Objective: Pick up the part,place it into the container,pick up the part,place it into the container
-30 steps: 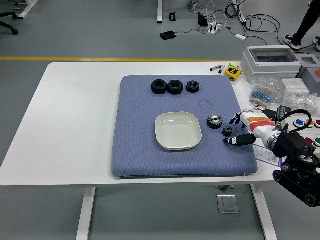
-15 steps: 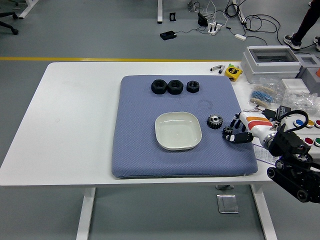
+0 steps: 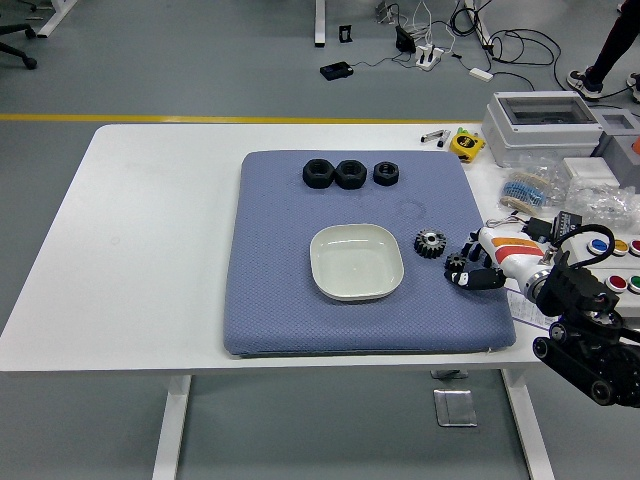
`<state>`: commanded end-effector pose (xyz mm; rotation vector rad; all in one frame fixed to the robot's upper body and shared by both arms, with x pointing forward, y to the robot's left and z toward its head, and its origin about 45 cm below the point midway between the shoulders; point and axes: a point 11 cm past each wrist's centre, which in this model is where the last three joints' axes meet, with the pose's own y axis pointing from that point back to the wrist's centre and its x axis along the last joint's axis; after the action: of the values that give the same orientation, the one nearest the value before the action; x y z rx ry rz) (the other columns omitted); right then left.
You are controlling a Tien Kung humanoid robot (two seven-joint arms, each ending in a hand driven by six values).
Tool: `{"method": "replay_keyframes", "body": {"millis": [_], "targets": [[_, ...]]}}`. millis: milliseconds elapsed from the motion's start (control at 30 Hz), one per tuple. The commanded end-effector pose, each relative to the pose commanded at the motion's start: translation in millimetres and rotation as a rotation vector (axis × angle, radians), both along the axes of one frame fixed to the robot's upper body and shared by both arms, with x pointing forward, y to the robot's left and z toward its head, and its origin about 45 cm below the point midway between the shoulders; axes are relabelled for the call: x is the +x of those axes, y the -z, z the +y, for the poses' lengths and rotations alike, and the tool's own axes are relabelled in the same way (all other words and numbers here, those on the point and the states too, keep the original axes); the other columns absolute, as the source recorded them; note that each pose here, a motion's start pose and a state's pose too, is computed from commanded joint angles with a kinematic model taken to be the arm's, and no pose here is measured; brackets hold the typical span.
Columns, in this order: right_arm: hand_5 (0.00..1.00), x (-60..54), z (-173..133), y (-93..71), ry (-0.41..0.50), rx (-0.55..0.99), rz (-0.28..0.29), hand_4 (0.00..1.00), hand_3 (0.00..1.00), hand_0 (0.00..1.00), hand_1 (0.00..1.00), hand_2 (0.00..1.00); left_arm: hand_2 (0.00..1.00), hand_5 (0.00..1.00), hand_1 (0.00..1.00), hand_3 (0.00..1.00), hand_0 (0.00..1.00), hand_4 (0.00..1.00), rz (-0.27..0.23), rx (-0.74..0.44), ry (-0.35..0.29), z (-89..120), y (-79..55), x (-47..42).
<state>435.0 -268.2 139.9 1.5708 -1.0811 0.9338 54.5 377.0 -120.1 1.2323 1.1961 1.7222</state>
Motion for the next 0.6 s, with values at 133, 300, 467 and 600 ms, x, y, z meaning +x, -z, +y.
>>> {"method": "replay_keyframes", "body": {"millis": [133, 300, 467, 600], "targets": [[0.436, -1.8, 0.1, 2.7, -0.007, -0.012, 0.007, 0.718, 0.420, 0.044, 0.169, 0.302, 0.670, 0.582, 0.588, 0.596, 0.621, 0.585, -0.001, 0.000, -0.001, 0.0, 0.0, 0.0], [0.443, -2.4, 1.4, 2.4, -0.011, -0.012, 0.000, 0.723, 0.330, 0.020, 0.103, 0.221, 0.670, 0.581, 0.588, 0.596, 0.620, 0.585, -0.002, 0.000, -0.001, 0.2, -0.1, 0.6], [0.450, -2.9, 3.5, 0.7, -0.019, -0.008, -0.013, 0.726, 0.316, 0.017, 0.098, 0.212, 0.670, 0.581, 0.588, 0.596, 0.621, 0.585, -0.002, 0.000, -0.001, 0.3, -0.2, 1.0], [0.450, -2.7, 4.5, -1.7, -0.019, 0.004, -0.022, 0.726, 0.316, 0.017, 0.098, 0.212, 0.670, 0.581, 0.588, 0.596, 0.621, 0.585, -0.002, 0.000, -0.001, 0.2, -0.1, 0.8]]}}
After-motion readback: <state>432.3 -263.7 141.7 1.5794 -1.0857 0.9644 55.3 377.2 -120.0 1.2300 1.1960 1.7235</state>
